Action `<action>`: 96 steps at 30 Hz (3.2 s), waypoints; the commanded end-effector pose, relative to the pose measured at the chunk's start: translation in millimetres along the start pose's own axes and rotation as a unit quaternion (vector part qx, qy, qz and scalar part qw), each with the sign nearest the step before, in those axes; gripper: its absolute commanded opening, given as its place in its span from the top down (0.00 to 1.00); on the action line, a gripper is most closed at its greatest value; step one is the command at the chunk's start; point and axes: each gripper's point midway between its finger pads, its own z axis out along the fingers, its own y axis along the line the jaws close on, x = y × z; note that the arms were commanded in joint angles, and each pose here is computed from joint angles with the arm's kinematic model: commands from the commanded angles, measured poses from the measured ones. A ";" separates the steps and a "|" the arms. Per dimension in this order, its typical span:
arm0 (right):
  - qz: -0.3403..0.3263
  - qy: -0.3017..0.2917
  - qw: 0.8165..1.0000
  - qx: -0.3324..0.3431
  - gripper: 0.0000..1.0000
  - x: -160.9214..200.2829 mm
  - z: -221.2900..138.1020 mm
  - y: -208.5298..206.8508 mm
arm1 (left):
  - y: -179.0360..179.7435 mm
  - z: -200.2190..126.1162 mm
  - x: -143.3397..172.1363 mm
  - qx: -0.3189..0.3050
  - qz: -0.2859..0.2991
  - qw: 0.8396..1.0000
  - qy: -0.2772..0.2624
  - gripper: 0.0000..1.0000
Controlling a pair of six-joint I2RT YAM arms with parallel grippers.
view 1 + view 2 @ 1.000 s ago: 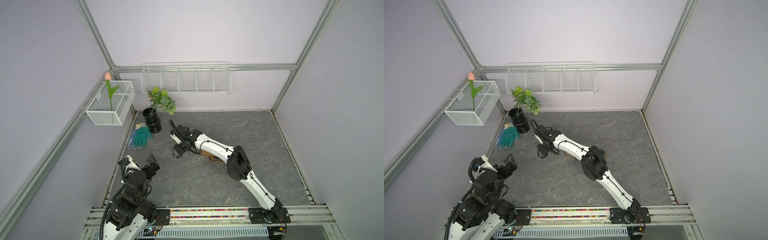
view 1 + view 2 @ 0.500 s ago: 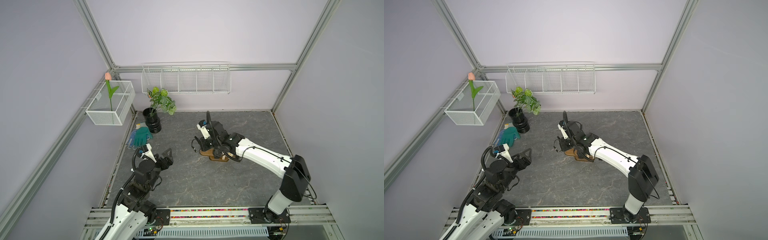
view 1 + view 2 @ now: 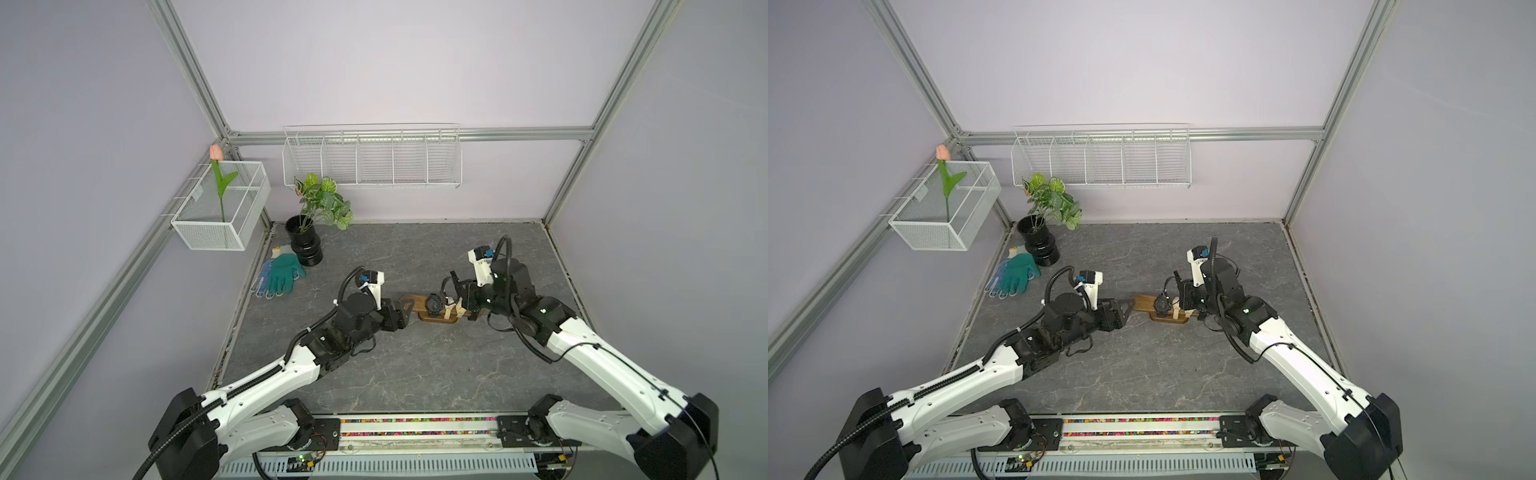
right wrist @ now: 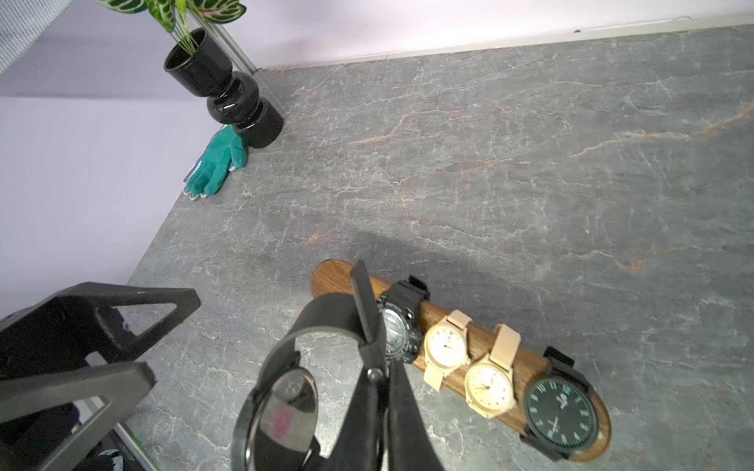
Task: Place watch on stand
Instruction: Pick up the watch at the center of the board.
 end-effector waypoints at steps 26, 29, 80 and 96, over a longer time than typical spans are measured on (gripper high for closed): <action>0.041 -0.062 0.995 -0.066 0.93 7.3 -23.1 1.4 | -103.9 55.8 30.2 0.146 0.052 0.987 0.050 0.31; 0.039 -0.065 0.994 -0.075 0.93 7.0 -23.3 4.2 | -100.2 56.1 28.4 0.140 0.047 0.988 0.046 0.36; 0.023 -0.057 0.993 -0.100 0.90 9.9 -13.1 20.9 | -84.8 56.1 42.7 0.133 0.046 0.988 0.070 0.38; 0.019 -0.056 0.994 -0.094 0.89 9.7 -10.1 19.2 | -84.5 52.7 38.0 0.129 0.054 0.988 0.063 0.60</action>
